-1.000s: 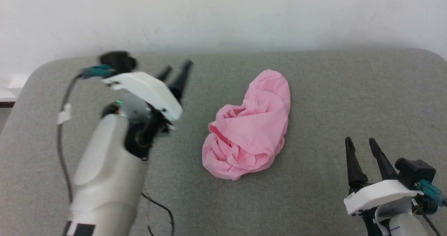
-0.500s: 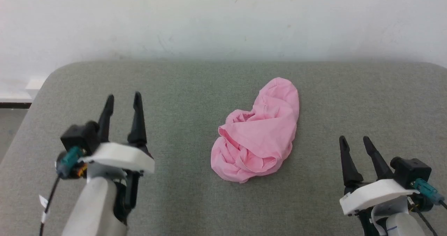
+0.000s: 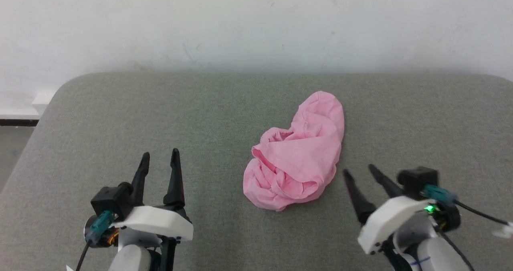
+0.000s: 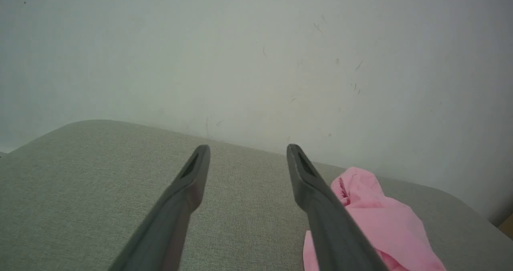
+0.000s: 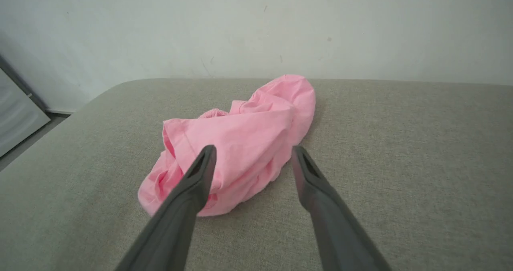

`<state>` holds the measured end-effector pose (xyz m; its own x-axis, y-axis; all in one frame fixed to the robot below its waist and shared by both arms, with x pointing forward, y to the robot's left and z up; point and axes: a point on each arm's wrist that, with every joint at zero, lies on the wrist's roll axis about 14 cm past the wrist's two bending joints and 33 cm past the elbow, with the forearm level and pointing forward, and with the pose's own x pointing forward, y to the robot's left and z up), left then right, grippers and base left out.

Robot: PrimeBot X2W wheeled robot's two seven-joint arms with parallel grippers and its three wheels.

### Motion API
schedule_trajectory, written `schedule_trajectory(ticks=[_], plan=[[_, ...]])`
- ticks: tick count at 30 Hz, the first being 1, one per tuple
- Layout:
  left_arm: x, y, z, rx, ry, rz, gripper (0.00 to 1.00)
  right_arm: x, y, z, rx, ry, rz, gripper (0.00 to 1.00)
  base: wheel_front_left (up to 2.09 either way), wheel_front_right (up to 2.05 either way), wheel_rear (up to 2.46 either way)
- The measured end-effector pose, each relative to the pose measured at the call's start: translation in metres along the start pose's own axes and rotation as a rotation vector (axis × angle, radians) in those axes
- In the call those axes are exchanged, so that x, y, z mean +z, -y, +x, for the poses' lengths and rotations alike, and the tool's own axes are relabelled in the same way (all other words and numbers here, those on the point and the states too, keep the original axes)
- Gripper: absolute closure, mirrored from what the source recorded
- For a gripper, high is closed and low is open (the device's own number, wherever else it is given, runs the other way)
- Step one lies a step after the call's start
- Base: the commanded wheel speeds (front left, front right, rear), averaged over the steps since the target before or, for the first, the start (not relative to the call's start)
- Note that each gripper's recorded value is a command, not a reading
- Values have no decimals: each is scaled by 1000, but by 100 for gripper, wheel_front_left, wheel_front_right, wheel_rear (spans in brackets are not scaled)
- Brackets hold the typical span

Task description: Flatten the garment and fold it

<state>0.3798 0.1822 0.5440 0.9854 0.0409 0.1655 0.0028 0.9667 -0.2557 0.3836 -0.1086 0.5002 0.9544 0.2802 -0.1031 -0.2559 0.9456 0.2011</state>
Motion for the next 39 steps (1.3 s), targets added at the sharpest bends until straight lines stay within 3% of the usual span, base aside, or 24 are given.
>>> schedule_trajectory(ticks=[7, 12, 16, 17, 18, 19, 23, 29, 34, 39], plan=[[-15, 3, -2, -31, -46, 42, 0, -22, -44, 20, 137, -266, -142, 0, 0, 0, 0], [-16, 1, 0, -20, -46, 34, 0, -44, -52, 32, 167, -430, -267, 0, 0, 0, 0], [-17, -2, 1, -7, -46, 32, 0, -66, -47, 36, 165, -528, -306, 0, 0, 0, 0], [-17, -4, 1, -1, -48, 30, 0, -70, -46, 38, 163, -543, -306, 46, 0, 0, 0], [-18, -5, 1, 4, -49, 29, 0, -73, -45, 39, 164, -551, -309, 69, 0, 0, 0], [-18, -6, 1, 8, -50, 28, 0, -72, -46, 42, 168, -544, -308, 100, 0, 0, 0], [-19, -8, 2, 15, -50, 25, 0, -62, -53, 52, 189, -479, -278, 100, 0, 0, 0], [-17, -2, 6, 0, -39, 30, 0, -18, -34, 62, 127, -302, -100, 100, 0, 0, 0], [-15, 5, 8, -22, -33, 30, 0, 43, 43, 51, -88, -59, 59, 100, 0, 0, 0], [-16, 7, 10, -25, -33, 27, 0, 1, 135, -14, -383, -124, 165, 100, 0, 0, 0]])
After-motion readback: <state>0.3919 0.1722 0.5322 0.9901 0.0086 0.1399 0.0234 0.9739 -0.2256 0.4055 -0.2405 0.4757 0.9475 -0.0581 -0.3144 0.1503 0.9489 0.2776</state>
